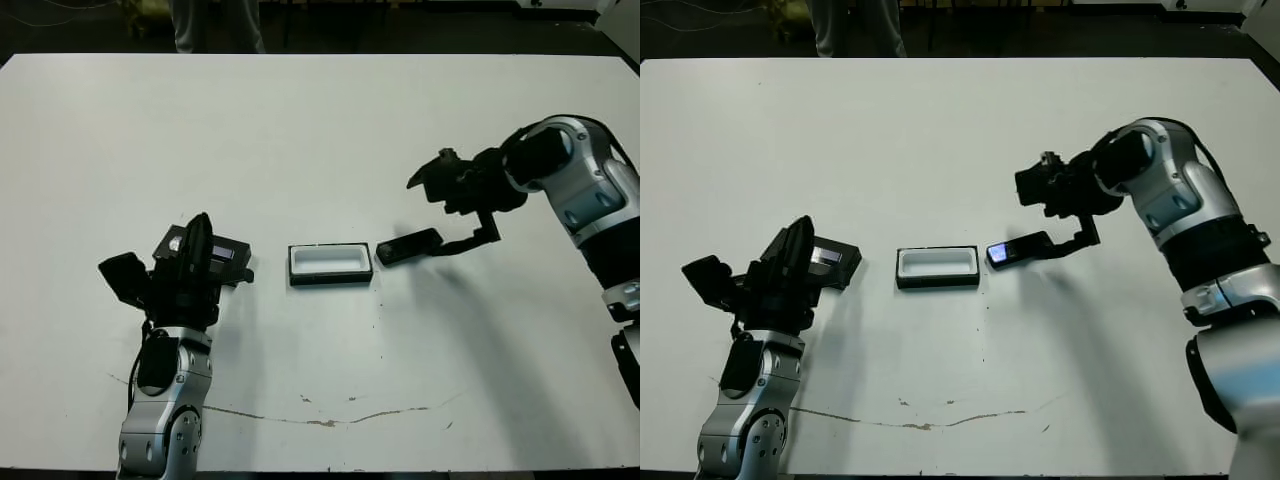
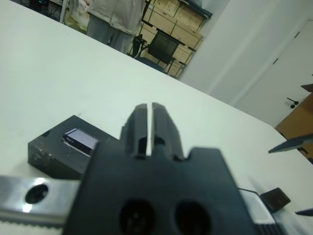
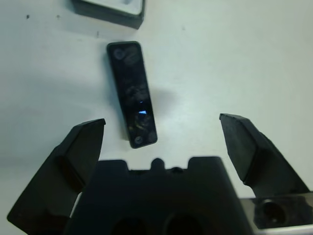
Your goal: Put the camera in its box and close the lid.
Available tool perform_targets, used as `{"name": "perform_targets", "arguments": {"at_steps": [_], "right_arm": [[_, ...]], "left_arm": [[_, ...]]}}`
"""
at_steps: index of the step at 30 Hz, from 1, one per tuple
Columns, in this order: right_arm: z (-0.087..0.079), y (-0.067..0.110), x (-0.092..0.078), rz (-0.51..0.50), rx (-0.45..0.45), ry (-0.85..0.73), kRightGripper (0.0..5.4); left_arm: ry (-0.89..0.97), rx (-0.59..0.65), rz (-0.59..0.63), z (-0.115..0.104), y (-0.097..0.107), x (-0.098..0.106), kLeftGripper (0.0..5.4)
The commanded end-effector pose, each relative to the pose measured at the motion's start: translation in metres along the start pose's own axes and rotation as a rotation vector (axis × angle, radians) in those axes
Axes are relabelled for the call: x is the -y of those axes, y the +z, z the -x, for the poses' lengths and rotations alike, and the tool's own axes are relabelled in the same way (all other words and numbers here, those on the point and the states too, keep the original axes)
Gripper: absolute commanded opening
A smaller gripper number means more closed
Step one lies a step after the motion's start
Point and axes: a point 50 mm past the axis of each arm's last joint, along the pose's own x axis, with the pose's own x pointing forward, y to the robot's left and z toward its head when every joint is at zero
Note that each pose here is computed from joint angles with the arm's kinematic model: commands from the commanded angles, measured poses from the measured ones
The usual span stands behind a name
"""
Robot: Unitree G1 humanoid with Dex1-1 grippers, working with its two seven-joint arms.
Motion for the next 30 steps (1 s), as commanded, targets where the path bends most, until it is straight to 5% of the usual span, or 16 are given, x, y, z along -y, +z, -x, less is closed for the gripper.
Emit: {"name": "perform_targets", "arguments": {"at_steps": [1, 10, 25, 30], "right_arm": [[0.003, 0.004, 0.003, 0.038, -0.028, 0.044, 5.38], [-0.001, 0.0, 0.006, 0.014, -0.044, 0.086, 5.11], [-0.027, -0.015, 0.0, 0.024, -0.11, 0.133, 1.71], [-0.035, -0.013, -0.003, 0.075, -0.125, 0.151, 2.22]], "left_arm": [[0.026, -0.023, -0.012, 0.003, -0.004, -0.005, 0.0], [0.025, -0.023, -0.012, 0.003, -0.004, -0.005, 0.0], [0.031, -0.026, -0.004, 0.004, -0.005, -0.004, 0.0], [0.031, -0.025, -0.011, 0.003, -0.005, -0.004, 0.0]]}}
